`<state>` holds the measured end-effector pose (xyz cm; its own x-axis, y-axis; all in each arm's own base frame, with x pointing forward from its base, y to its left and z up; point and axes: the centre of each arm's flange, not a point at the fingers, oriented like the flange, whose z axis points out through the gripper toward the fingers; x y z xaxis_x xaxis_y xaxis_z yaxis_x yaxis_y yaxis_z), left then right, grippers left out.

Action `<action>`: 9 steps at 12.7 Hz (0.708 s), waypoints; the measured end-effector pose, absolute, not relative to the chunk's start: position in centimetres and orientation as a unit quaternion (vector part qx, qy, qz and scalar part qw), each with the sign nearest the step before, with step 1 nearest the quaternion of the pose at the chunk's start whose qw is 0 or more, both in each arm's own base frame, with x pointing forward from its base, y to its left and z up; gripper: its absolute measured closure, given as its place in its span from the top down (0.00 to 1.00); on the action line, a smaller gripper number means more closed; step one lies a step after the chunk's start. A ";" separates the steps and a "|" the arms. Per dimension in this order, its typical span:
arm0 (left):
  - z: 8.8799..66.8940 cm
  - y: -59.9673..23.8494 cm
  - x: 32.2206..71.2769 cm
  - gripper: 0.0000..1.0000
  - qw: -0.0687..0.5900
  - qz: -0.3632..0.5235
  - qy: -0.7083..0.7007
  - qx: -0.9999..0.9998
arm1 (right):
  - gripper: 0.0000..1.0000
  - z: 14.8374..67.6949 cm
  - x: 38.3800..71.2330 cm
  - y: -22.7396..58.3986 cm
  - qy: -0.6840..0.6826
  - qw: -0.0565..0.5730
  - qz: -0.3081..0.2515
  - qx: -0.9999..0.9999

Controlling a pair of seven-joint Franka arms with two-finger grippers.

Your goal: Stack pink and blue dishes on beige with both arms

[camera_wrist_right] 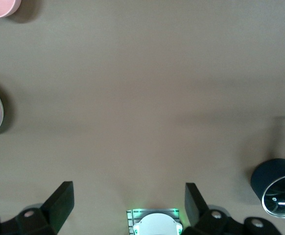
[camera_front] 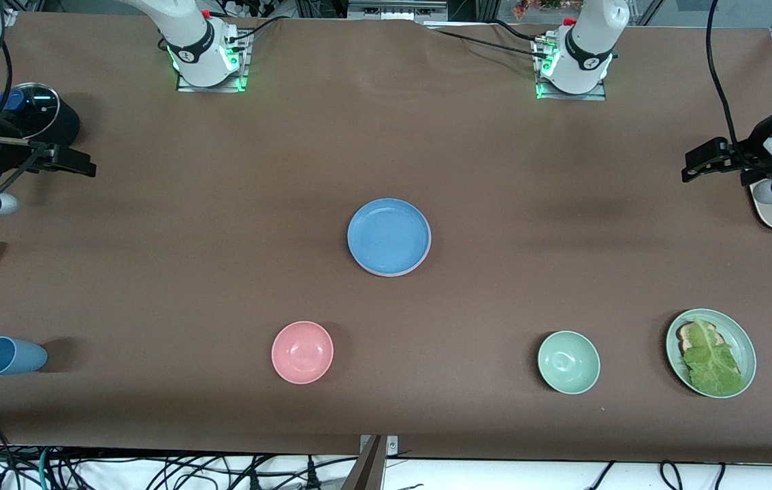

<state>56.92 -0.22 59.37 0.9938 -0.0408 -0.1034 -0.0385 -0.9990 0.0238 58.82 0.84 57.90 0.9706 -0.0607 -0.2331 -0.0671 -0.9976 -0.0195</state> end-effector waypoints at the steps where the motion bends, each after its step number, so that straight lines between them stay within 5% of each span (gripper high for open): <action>1: 59.3 -0.2 56.9 1.00 0.011 -0.053 -0.020 0.998 | 1.00 57.9 58.9 0.2 0.032 0.010 0.116 -0.993; 9: 59.3 -0.4 57.0 1.00 0.011 -0.053 -0.022 0.998 | 1.00 59.6 54.4 -0.8 0.019 0.010 0.059 -0.998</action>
